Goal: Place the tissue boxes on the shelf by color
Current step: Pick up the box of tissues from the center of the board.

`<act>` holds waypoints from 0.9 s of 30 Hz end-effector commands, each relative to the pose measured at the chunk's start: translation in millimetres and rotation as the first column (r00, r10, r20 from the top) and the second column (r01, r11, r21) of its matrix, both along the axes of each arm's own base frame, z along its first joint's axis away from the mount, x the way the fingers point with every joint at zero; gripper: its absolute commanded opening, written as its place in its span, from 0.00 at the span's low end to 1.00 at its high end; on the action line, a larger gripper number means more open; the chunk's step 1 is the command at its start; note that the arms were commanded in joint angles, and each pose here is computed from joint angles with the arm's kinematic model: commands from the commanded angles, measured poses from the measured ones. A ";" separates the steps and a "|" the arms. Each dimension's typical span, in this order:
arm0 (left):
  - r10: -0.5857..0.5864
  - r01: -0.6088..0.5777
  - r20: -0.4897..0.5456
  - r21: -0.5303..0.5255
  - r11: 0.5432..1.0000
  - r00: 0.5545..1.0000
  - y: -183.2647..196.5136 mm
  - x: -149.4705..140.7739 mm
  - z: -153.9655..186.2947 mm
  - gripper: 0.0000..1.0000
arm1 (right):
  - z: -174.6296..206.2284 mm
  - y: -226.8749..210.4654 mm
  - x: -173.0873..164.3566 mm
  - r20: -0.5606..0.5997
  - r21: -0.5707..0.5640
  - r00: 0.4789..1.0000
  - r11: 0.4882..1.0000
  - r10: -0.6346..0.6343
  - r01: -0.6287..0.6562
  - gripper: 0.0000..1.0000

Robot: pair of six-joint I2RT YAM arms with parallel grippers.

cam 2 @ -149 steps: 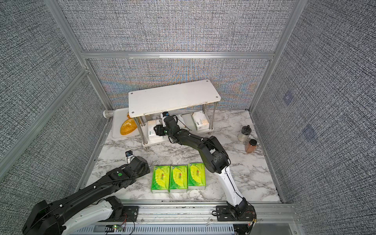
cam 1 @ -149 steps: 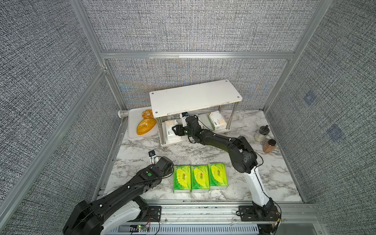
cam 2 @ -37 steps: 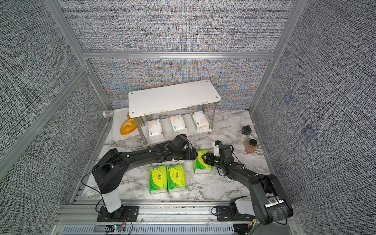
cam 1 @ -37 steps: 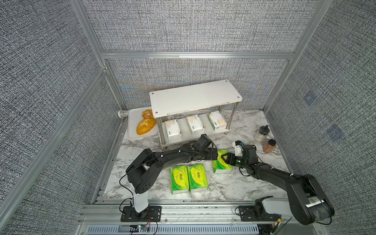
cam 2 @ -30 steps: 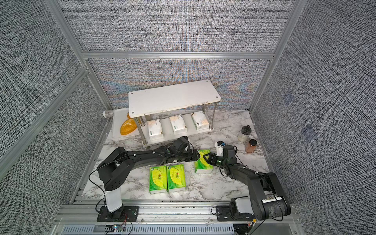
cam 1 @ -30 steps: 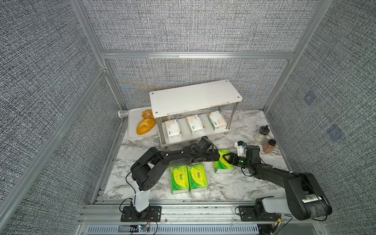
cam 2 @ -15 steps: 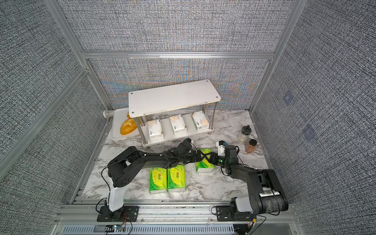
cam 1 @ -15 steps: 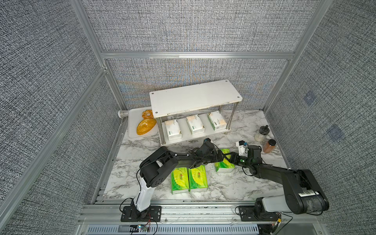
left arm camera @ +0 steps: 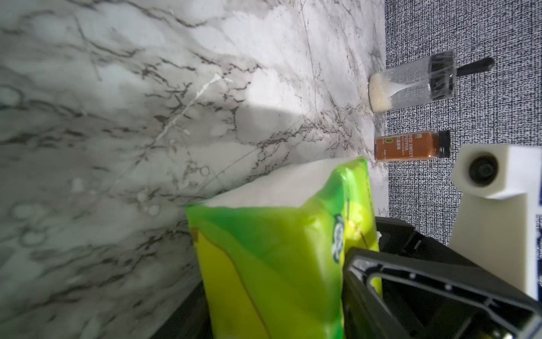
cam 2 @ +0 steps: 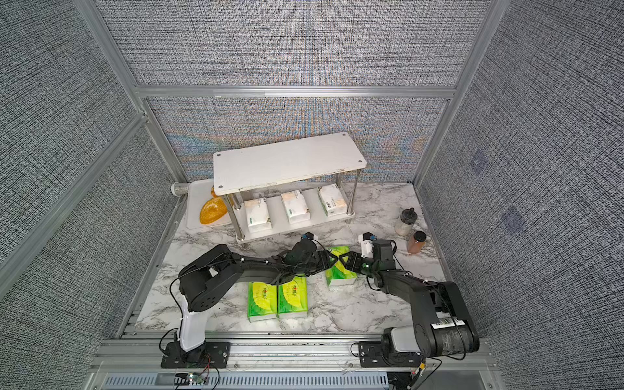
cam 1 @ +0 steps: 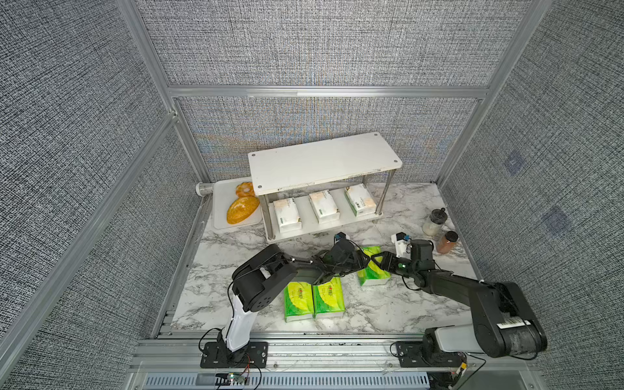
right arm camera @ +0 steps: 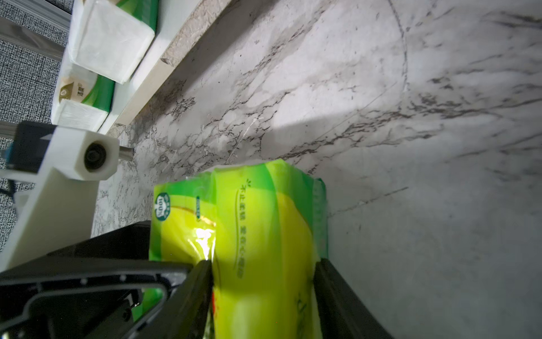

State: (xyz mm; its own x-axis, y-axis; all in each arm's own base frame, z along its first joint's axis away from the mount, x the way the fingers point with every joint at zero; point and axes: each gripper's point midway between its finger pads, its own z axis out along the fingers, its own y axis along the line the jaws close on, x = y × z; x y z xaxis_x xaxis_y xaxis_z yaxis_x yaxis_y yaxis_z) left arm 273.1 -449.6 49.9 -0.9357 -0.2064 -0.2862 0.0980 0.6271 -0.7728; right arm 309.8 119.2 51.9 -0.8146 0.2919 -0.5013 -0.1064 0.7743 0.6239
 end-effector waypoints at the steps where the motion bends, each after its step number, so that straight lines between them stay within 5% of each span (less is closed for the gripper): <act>1: 0.008 -0.009 0.029 0.028 1.000 1.000 4.3 2.5 13.6 0.60 | -8.4 -8.2 -8.5 -0.065 -0.056 0.998 0.998 -0.023 0.019 0.64; 14: -0.181 0.150 0.126 0.224 0.963 0.975 3.1 -10.9 58.9 0.57 | 80.3 -37.2 28.8 0.112 -0.175 0.986 0.975 -0.120 0.138 0.78; 27: -0.245 0.133 0.370 0.303 0.944 0.896 32.9 -22.5 213.2 0.56 | 85.7 -54.9 43.5 0.117 -0.182 0.977 0.964 -0.176 0.195 0.79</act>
State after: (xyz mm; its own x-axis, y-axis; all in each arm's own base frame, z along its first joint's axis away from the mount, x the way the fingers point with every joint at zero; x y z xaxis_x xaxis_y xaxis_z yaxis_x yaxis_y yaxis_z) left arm 246.5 -430.0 239.0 -0.8007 0.0816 -0.5935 0.4585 0.7212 -0.5193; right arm 356.4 65.3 141.9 -0.6877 0.3296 -0.6468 -0.0104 0.8865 0.4627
